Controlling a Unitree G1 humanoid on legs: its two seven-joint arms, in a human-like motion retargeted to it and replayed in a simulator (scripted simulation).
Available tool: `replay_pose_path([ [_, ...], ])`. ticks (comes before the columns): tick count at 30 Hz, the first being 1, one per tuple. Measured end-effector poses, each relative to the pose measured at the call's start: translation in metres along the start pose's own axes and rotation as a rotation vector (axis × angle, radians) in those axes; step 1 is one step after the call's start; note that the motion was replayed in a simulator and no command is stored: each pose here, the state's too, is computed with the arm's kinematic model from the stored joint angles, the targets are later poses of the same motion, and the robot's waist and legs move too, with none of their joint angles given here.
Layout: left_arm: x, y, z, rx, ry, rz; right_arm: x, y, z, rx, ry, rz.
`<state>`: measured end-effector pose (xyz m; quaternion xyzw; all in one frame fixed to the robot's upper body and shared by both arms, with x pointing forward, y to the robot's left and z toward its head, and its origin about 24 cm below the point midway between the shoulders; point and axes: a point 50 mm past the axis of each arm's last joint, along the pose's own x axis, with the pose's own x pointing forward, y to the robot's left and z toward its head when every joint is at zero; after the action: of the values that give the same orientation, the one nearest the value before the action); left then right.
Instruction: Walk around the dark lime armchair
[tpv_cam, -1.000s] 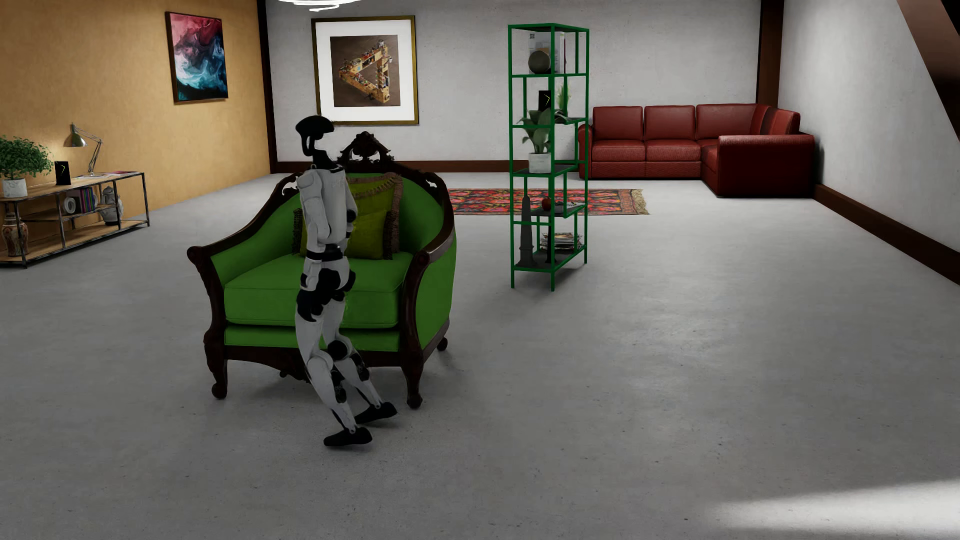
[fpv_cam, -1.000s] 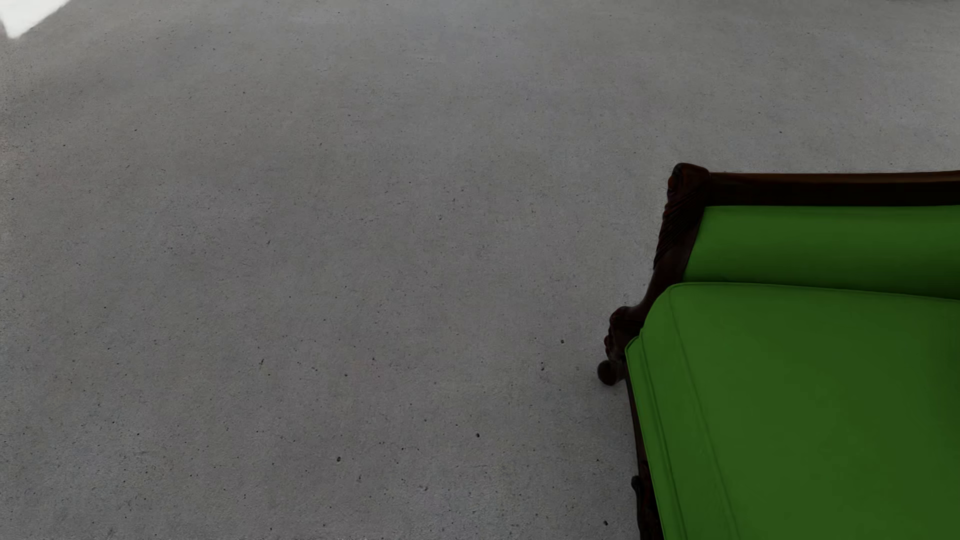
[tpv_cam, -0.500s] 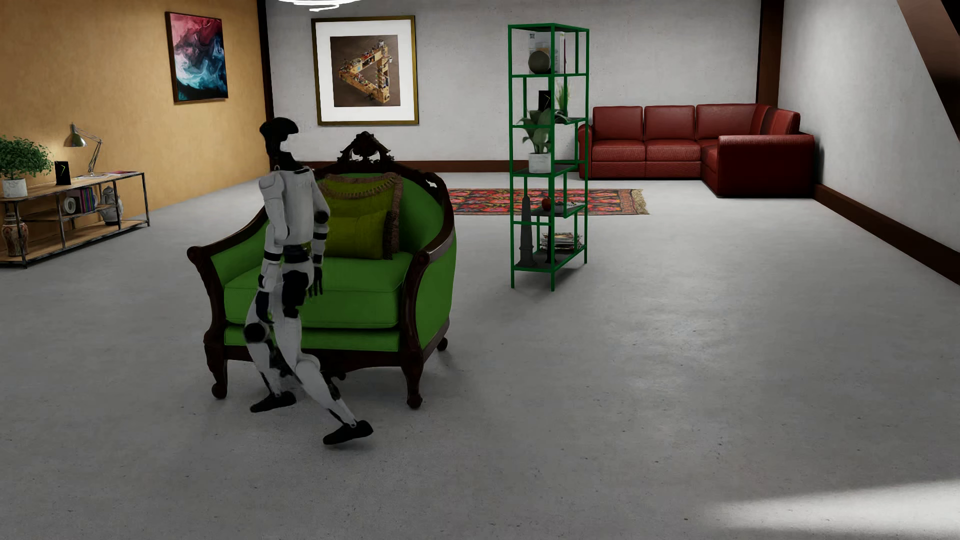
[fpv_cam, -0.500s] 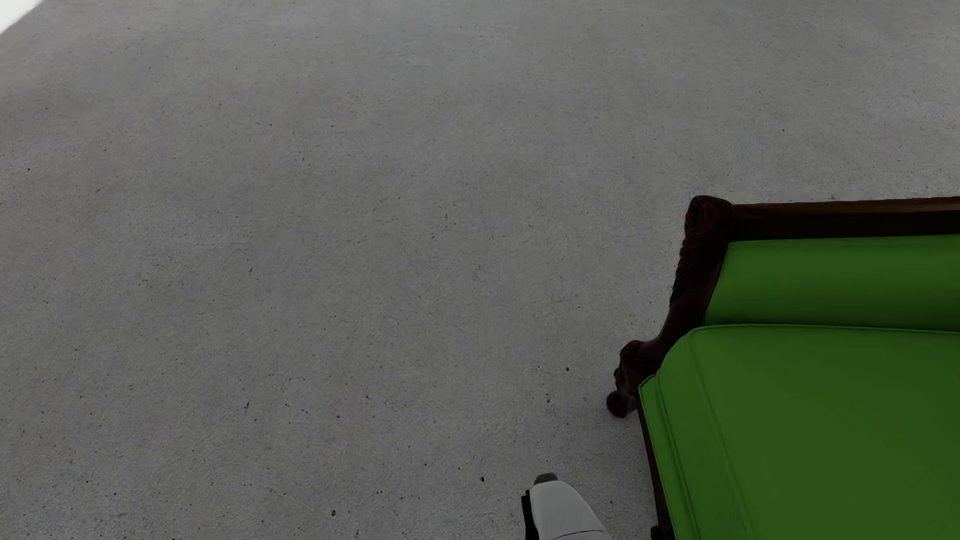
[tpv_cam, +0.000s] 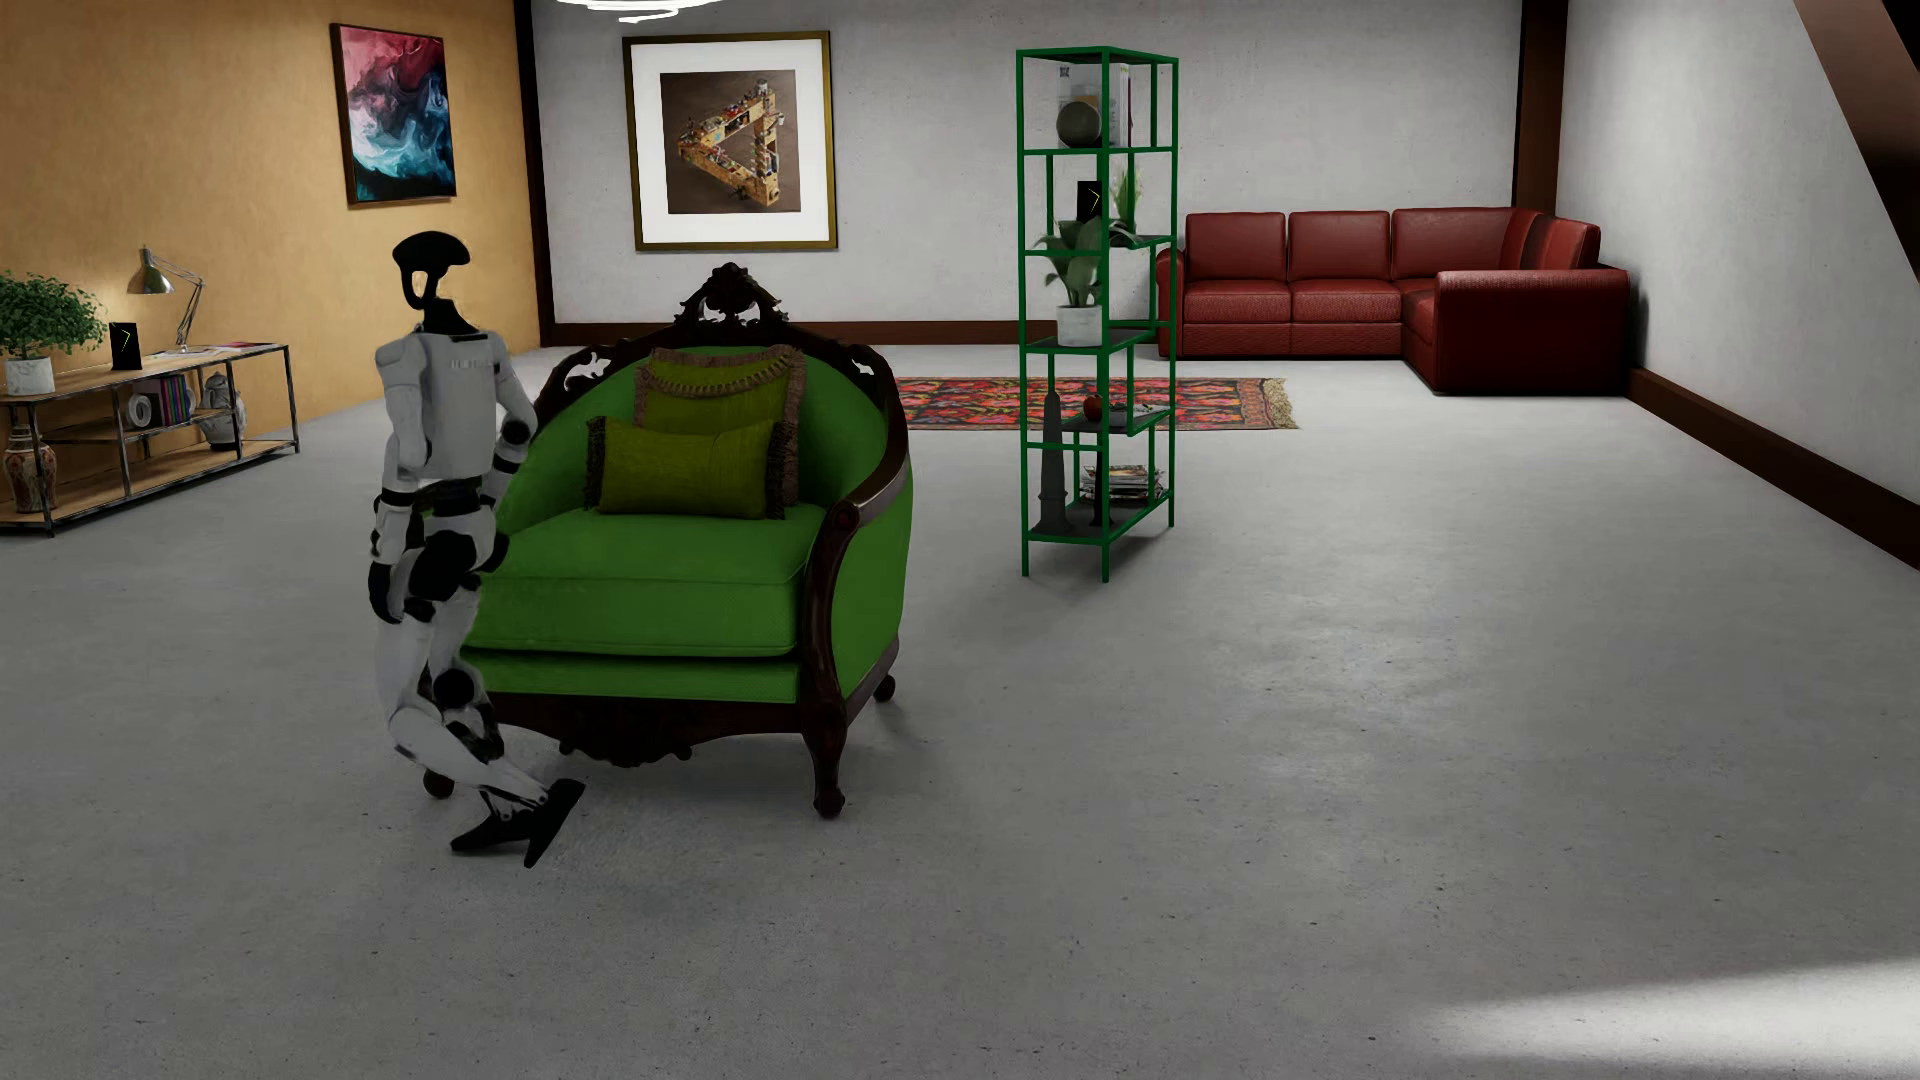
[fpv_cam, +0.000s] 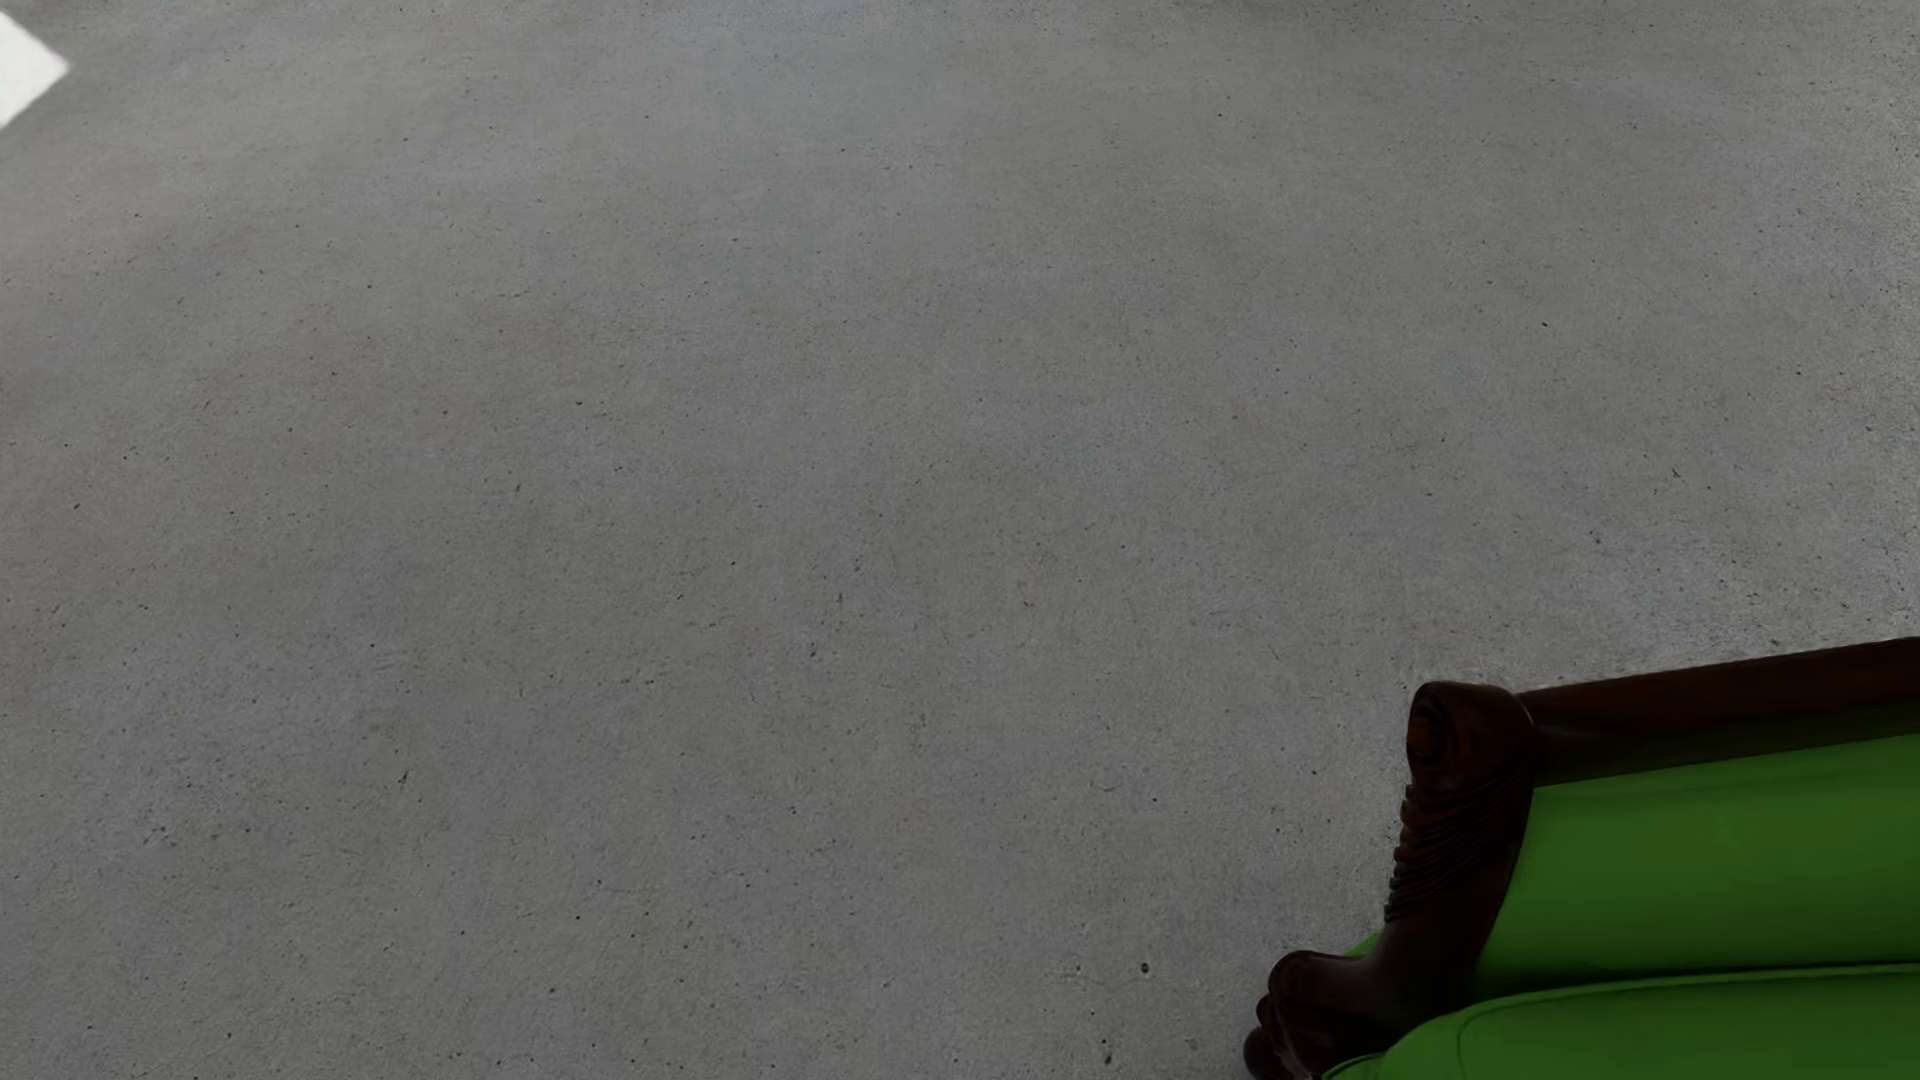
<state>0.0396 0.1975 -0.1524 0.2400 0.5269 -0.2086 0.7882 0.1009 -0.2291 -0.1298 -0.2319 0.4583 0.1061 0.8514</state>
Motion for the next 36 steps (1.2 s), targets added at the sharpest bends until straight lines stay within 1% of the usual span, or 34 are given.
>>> replay_pose_path([
  [3, -0.003, 0.04, -0.007, -0.075, 0.023, 0.133, 0.004, -0.012, 0.048, 0.02, -0.179, -0.04],
  [5, -0.006, 0.058, -0.009, -0.093, 0.029, 0.187, 0.003, -0.014, 0.068, 0.015, -0.254, -0.044],
  [7, -0.007, 0.063, -0.008, -0.071, 0.03, 0.192, 0.002, -0.012, 0.071, -0.001, -0.271, -0.033],
  [8, -0.006, 0.061, -0.009, -0.061, 0.032, 0.185, 0.002, -0.009, 0.065, -0.01, -0.249, -0.022],
  [10, -0.007, 0.054, -0.012, -0.063, 0.039, 0.166, 0.004, 0.0, 0.037, -0.02, -0.138, 0.009],
  [13, -0.007, 0.031, -0.022, -0.093, 0.07, 0.118, -0.003, 0.015, -0.031, -0.025, 0.134, 0.05],
  [16, -0.007, -0.004, -0.036, -0.086, 0.138, 0.022, -0.031, 0.023, -0.098, -0.008, 0.4, 0.065],
  [18, -0.008, -0.023, -0.041, -0.047, 0.167, -0.043, -0.048, 0.028, -0.123, 0.002, 0.499, 0.074],
  [19, -0.009, -0.028, -0.042, -0.036, 0.165, -0.058, -0.052, 0.03, -0.127, -0.005, 0.512, 0.082],
  [21, -0.011, -0.026, -0.04, -0.03, 0.141, -0.056, -0.049, 0.029, -0.121, -0.018, 0.473, 0.087],
  [23, -0.013, -0.015, -0.042, -0.007, 0.141, -0.037, -0.039, 0.028, -0.103, -0.008, 0.398, 0.078],
  [26, -0.014, 0.009, -0.053, 0.031, 0.198, 0.012, -0.025, 0.025, -0.077, 0.035, 0.292, 0.05],
  [29, -0.017, 0.038, -0.059, 0.018, 0.229, 0.095, -0.016, 0.025, -0.055, 0.05, 0.208, 0.044],
  [33, -0.018, 0.069, -0.05, -0.001, 0.204, 0.184, -0.013, 0.022, -0.051, 0.035, 0.195, 0.045],
  [36, -0.014, 0.08, -0.035, -0.017, 0.157, 0.218, -0.014, 0.018, -0.06, 0.014, 0.24, 0.042],
])
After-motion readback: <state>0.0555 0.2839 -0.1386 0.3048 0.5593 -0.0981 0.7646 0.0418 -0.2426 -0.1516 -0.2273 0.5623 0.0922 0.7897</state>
